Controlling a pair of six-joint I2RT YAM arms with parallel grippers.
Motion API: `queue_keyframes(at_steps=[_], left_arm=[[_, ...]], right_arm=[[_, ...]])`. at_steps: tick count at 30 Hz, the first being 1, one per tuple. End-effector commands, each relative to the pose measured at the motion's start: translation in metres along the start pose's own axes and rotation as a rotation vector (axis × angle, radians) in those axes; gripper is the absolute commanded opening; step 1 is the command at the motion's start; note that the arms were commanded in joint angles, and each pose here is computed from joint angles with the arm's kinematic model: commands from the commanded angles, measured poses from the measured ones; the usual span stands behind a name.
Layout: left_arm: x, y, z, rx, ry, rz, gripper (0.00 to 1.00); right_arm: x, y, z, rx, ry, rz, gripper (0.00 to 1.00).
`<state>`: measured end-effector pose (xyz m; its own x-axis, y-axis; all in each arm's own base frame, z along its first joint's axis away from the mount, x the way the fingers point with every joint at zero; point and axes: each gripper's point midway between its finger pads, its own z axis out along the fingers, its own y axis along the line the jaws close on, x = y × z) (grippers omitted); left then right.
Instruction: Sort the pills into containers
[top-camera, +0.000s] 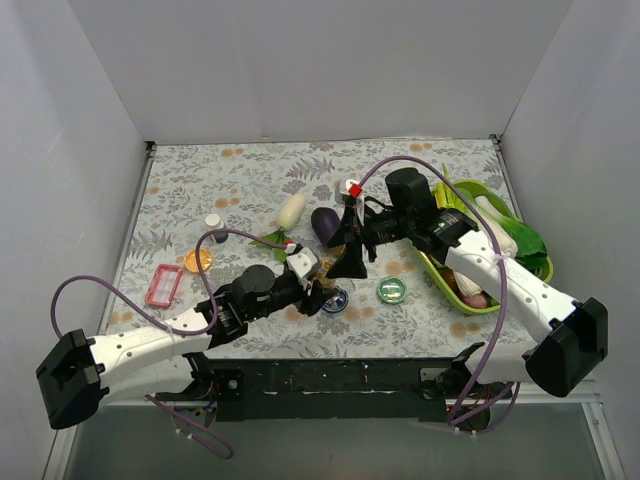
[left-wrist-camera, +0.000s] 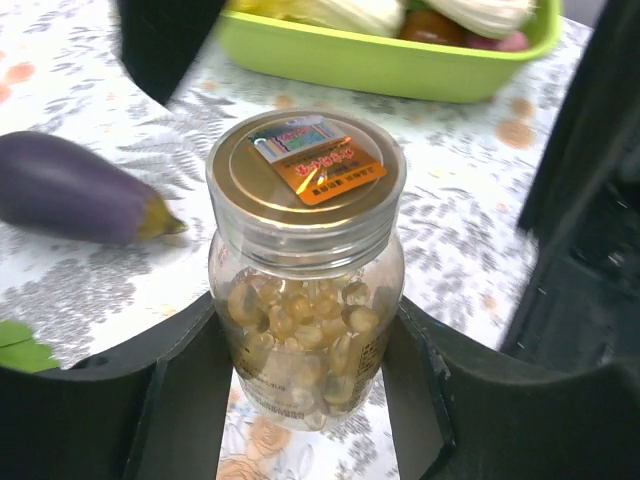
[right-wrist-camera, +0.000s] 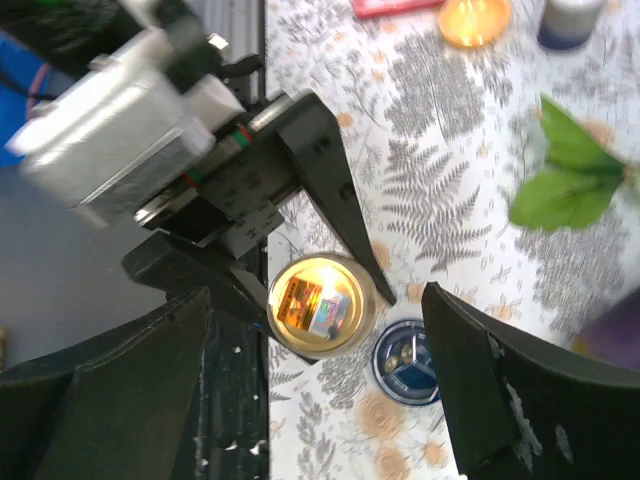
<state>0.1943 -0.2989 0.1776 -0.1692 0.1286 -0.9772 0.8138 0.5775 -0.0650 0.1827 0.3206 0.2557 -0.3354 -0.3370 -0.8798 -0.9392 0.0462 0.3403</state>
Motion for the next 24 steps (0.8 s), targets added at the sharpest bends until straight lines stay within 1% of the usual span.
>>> queue_keyframes(at_steps=[1,3,5,6,7,8,9,10,11,13,16,17,22,24], left_arm=[[-0.003,-0.041,-0.021,0.246,-0.008,0.022,0.0],[0.0,-0.052,-0.03,0.318,0.006,0.031,0.0],[-0.006,-0.067,-0.04,0.409,-0.007,0.035,0.0],[-0.004,-0.071,-0.043,0.436,0.006,0.036,0.0],[-0.004,-0.074,-0.045,0.454,0.008,0.037,0.0],[-0.004,-0.079,-0.048,0.489,0.013,0.036,0.0],[-0.005,-0.082,-0.049,0.505,0.018,0.035,0.0],[-0.005,-0.084,-0.049,0.516,0.026,0.035,0.0],[-0.004,-0.086,-0.049,0.536,0.033,0.033,0.0],[-0.006,-0.089,-0.049,0.553,0.04,0.032,0.0],[-0.005,-0.092,-0.047,0.568,0.049,0.028,0.0],[-0.005,-0.092,-0.047,0.572,0.046,0.029,0.0],[-0.004,-0.098,-0.046,0.605,0.059,0.015,0.0],[-0.005,-0.098,-0.045,0.606,0.055,0.01,0.0]], right_arm=[[-0.02,0.037,-0.023,-0.161,-0.028,-0.309,0.94],[-0.018,0.041,-0.027,-0.182,-0.024,-0.388,0.95],[-0.01,0.057,-0.034,-0.273,-0.023,-0.506,0.96],[-0.006,0.064,-0.036,-0.309,-0.026,-0.548,0.96],[-0.006,0.073,-0.036,-0.384,-0.081,-0.704,0.97],[0.01,0.085,-0.042,-0.44,-0.06,-0.667,0.97],[0.016,0.09,-0.042,-0.468,-0.066,-0.696,0.97],[0.022,0.089,-0.039,-0.489,-0.062,-0.763,0.97],[0.031,0.097,-0.038,-0.523,-0.035,-0.751,0.96],[0.038,0.098,-0.034,-0.542,-0.004,-0.748,0.95],[0.038,0.106,-0.031,-0.573,-0.004,-0.76,0.93],[0.039,0.109,-0.03,-0.578,0.009,-0.723,0.9],[0.045,0.102,-0.019,-0.56,0.07,-0.703,0.8],[0.046,0.102,-0.017,-0.558,0.081,-0.678,0.74]])
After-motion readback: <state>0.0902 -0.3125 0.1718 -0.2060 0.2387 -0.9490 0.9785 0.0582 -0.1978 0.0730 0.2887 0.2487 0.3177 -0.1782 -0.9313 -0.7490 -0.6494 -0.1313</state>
